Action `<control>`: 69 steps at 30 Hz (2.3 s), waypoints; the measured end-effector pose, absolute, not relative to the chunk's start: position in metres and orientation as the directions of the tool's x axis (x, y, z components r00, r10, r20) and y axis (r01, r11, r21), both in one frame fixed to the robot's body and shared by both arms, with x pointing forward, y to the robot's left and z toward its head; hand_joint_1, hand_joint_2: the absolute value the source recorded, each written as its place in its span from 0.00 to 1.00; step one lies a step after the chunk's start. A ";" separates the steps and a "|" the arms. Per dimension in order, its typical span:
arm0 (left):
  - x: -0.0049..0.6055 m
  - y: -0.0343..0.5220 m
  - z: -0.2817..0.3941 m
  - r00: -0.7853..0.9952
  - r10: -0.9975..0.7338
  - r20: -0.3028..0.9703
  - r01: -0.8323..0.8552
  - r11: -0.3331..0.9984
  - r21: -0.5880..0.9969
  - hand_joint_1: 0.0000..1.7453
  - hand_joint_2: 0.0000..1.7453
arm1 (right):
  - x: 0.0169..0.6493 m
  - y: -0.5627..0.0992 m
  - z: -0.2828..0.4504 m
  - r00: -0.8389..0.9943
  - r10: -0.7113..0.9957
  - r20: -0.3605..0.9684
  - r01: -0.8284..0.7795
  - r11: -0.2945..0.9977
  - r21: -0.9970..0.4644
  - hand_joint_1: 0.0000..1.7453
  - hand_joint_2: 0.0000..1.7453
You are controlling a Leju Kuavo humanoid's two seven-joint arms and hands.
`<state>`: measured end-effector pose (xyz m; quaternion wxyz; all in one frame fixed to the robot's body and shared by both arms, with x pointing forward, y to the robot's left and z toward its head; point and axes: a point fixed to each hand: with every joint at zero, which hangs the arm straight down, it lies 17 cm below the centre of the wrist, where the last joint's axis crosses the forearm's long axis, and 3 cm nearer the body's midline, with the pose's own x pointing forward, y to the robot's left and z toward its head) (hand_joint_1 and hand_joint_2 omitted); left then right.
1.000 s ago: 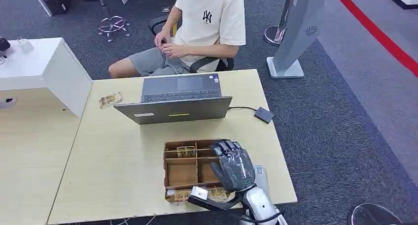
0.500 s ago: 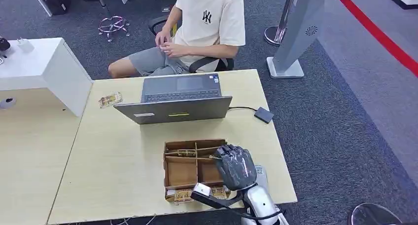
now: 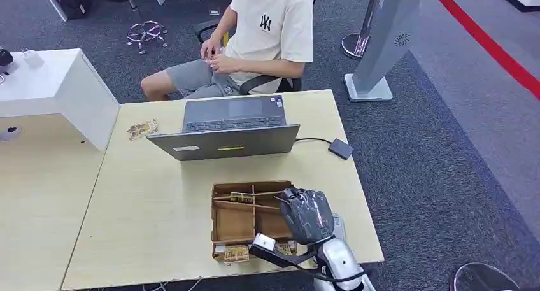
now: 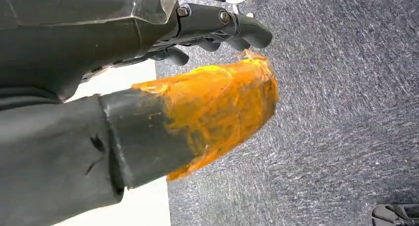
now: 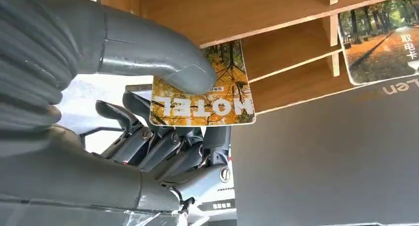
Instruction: Pass the card to the sensor for recognition and then transmit it.
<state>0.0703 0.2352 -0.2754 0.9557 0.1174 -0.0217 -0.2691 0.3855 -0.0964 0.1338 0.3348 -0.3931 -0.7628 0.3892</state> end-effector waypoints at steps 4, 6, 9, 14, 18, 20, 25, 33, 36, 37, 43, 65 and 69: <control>0.070 0.235 -0.275 0.854 -0.519 -0.022 0.509 0.828 0.236 0.00 0.00 | 0.386 -0.097 0.134 -0.465 0.861 0.206 0.340 0.389 -0.856 1.00 1.00; 0.070 0.235 -0.275 0.854 -0.519 -0.022 0.509 0.828 0.236 0.00 0.00 | 0.386 -0.097 0.134 -0.465 0.861 0.206 0.341 0.389 -0.856 1.00 1.00; 0.070 0.235 -0.275 0.854 -0.519 -0.022 0.509 0.828 0.236 0.00 0.00 | 0.385 -0.098 0.135 -0.469 0.858 0.212 0.339 0.396 -0.853 1.00 1.00; 0.070 0.236 -0.275 0.861 -0.507 -0.022 0.497 0.835 0.237 0.00 0.00 | 0.377 -0.118 0.173 -0.501 0.725 0.472 0.348 0.668 -0.657 1.00 1.00; 0.070 0.236 -0.276 0.872 -0.490 -0.017 0.479 0.845 0.238 0.00 0.00 | 0.370 -0.161 0.231 -0.518 0.462 0.720 0.371 0.880 -0.297 1.00 1.00; 0.070 0.236 -0.276 0.877 -0.481 -0.012 0.470 0.851 0.237 0.00 0.00 | 0.359 -0.176 0.263 -0.577 0.328 0.748 0.355 0.926 -0.132 1.00 1.00; 0.071 0.235 -0.276 0.881 -0.474 -0.004 0.461 0.855 0.237 0.00 0.00 | 0.335 -0.195 0.311 -0.681 0.193 0.706 0.309 0.950 0.039 1.00 1.00; 0.071 0.235 -0.276 0.886 -0.463 -0.002 0.450 0.860 0.240 0.00 0.00 | 0.322 -0.196 0.330 -0.735 0.166 0.657 0.276 0.959 0.067 1.00 1.00; 0.071 0.235 -0.276 0.886 -0.464 -0.001 0.451 0.860 0.240 0.00 0.00 | 0.322 -0.190 0.333 -0.744 0.190 0.641 0.275 0.961 0.035 1.00 1.00; 0.071 0.235 -0.276 0.885 -0.466 -0.002 0.453 0.859 0.240 0.00 0.00 | 0.322 -0.187 0.335 -0.748 0.200 0.632 0.274 0.961 0.021 1.00 1.00; 0.073 0.234 -0.275 0.863 -0.506 -0.001 0.491 0.838 0.237 0.00 0.00 | 0.341 -0.151 0.354 -0.752 0.426 0.503 0.389 0.903 -0.184 1.00 1.00; 0.085 0.220 -0.272 0.810 -0.587 0.001 0.573 0.791 0.213 0.00 0.00 | 0.433 -0.048 0.382 -0.570 0.820 -0.063 0.709 0.451 -0.543 1.00 1.00; 0.086 0.217 -0.272 0.802 -0.598 0.005 0.584 0.784 0.212 0.00 0.00 | 0.438 -0.046 0.382 -0.538 0.838 -0.085 0.727 0.412 -0.549 0.21 1.00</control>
